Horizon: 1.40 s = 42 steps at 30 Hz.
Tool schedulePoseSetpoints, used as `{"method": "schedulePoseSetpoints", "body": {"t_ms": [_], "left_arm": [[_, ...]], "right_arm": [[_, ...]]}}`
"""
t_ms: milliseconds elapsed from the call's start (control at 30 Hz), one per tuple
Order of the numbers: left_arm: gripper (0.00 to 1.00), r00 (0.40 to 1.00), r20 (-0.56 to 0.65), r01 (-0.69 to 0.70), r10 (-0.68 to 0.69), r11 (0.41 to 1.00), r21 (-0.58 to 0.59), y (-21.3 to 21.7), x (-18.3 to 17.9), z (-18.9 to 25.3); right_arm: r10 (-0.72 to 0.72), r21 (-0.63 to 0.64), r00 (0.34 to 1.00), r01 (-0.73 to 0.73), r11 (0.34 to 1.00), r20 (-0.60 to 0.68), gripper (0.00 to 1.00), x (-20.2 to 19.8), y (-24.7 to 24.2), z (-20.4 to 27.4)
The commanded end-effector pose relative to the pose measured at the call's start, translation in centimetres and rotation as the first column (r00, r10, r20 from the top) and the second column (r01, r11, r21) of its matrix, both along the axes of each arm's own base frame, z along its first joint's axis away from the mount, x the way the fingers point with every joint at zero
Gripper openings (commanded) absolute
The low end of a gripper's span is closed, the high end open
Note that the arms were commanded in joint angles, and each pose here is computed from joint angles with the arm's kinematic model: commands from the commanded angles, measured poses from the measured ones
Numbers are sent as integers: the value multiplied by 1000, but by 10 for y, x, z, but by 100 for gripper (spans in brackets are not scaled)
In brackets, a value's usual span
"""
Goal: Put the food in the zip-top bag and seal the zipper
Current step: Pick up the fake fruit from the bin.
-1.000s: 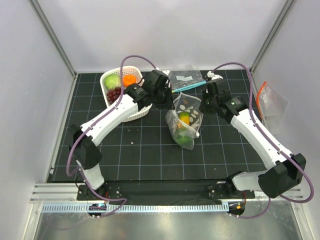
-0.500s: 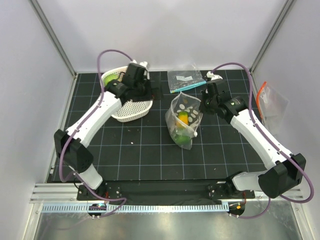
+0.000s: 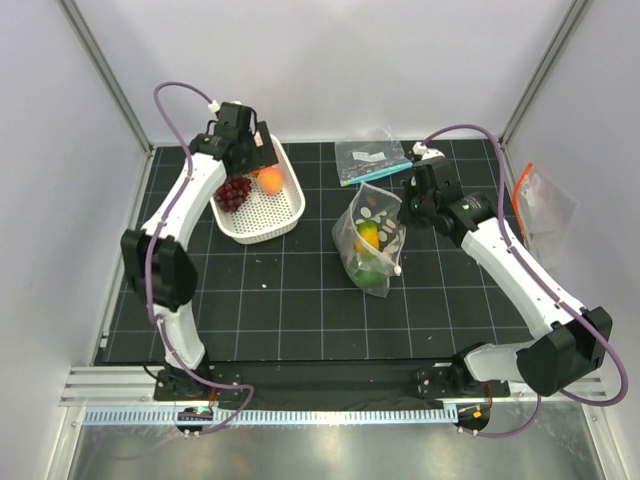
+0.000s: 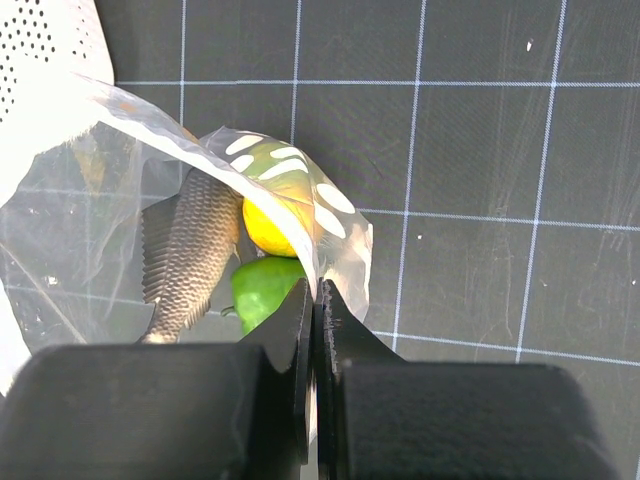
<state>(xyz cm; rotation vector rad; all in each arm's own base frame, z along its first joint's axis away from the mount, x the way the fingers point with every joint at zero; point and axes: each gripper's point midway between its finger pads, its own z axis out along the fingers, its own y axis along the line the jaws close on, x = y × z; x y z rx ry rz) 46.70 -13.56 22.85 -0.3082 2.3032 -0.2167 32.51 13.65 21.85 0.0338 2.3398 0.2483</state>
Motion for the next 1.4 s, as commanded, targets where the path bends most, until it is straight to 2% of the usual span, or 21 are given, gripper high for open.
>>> {"method": "schedulePoseSetpoints", "body": {"t_ms": [0,67,233,367,600,667,767,800,867,900,1000,1067,1133,1200,1267,1300,1367], "left_arm": [[100,996,32,-87,86,995,48,25,38,4],[100,997,-10,-82,83,994,69,27,50,-16],[100,997,-26,-74,76,995,59,26,78,-38],[100,993,-97,-60,65,997,51,21,95,-83],[100,985,-167,-39,40,999,10,7,111,-135],[97,983,-179,-45,46,999,10,7,112,-144],[87,979,-199,-52,49,999,-13,5,112,-155],[76,978,-207,-41,33,998,-38,0,111,-157],[65,981,-193,-29,16,997,-65,-6,112,-151],[53,980,-198,-26,11,997,-73,-7,109,-151],[35,991,-137,-11,-3,994,-106,-10,106,-116],[32,996,-88,18,-32,988,-152,-16,96,-88],[31,995,-92,32,-49,983,-179,-18,82,-80],[29,997,-26,64,-71,976,-209,-24,71,-43],[28,994,-28,93,-103,968,-231,-34,54,-39],[28,993,29,121,-117,962,-246,-39,47,-14],[27,987,26,162,-161,948,-274,-57,25,-12]], "right_arm": [[19,17,997,-21,1000,80,1,7,4,29],[18,15,996,-19,1000,84,1,8,3,30],[22,13,996,-23,1000,86,1,9,4,29],[25,10,996,-26,1000,88,1,12,5,30],[23,13,996,-24,1000,89,1,12,6,29],[25,13,995,-26,1000,95,1,12,6,31],[20,13,995,-22,1000,97,1,11,4,32],[22,8,995,-23,1000,96,1,10,3,30],[9,4,994,-9,1000,110,1,11,0,31],[12,2,994,-13,1000,106,1,10,1,28],[26,14,995,-27,1000,101,1,11,5,28],[28,21,995,-31,999,96,1,13,7,26],[30,35,995,-33,999,99,1,13,10,27],[32,45,994,-37,998,101,1,13,11,27],[32,51,994,-37,998,104,1,15,13,28],[34,50,994,-39,998,102,1,16,13,28],[35,52,994,-41,998,100,1,17,15,29]]}}
